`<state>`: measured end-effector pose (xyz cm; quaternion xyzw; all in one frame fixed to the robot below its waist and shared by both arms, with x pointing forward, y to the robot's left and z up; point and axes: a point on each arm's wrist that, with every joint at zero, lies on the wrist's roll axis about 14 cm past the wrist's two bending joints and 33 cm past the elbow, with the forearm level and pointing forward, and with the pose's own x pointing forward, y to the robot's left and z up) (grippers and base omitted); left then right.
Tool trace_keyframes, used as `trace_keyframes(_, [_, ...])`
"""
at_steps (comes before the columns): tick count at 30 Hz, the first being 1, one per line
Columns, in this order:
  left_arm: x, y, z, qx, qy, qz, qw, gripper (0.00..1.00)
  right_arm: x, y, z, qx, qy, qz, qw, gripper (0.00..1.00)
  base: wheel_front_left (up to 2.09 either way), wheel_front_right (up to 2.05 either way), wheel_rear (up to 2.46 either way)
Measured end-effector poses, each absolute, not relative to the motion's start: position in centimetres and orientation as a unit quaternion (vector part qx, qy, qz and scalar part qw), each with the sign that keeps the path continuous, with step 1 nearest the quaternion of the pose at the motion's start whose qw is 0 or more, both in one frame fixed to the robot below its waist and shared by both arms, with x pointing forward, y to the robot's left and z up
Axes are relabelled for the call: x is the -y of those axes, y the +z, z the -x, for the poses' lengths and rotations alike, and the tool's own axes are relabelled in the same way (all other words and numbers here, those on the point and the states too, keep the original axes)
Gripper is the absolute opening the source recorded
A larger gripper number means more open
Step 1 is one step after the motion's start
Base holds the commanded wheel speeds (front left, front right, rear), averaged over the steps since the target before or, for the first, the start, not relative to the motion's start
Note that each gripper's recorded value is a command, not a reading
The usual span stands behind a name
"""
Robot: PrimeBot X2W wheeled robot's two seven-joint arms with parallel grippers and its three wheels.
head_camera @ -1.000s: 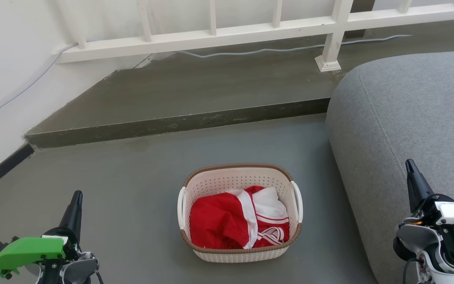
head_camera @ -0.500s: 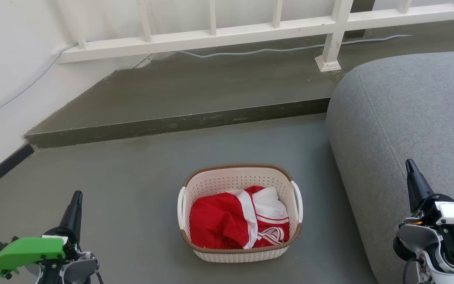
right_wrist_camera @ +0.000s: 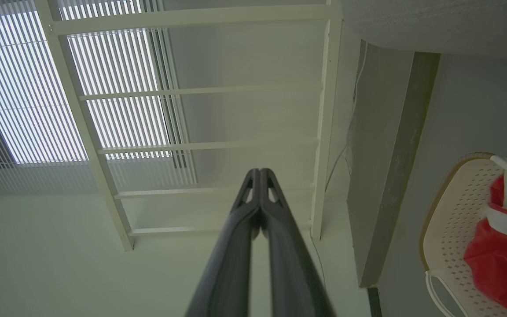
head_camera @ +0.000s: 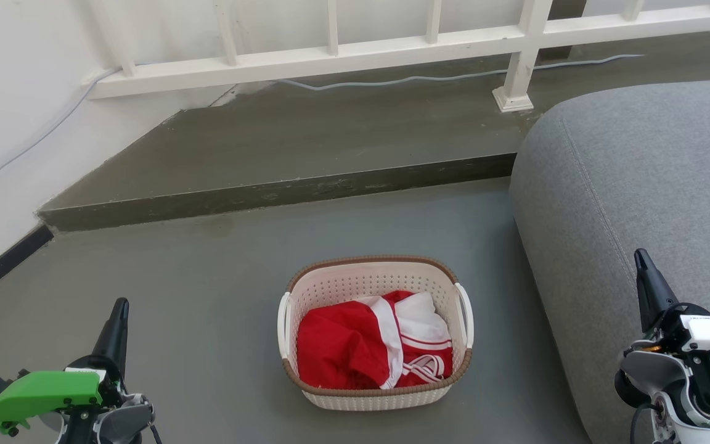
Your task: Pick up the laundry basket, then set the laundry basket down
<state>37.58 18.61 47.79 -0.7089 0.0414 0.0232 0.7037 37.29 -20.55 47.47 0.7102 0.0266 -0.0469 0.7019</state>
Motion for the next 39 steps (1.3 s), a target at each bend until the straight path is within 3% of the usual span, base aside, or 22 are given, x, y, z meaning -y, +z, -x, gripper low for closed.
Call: trace_keyframes(39, [-18.57, 47.8, -37.58, -0.042, 0.022, 0.709, 0.704, 0.0, 20.56, 47.5, -37.3, -0.026, -0.047, -0.71, 0.702, 0.0, 0.0, 0.0, 0.0])
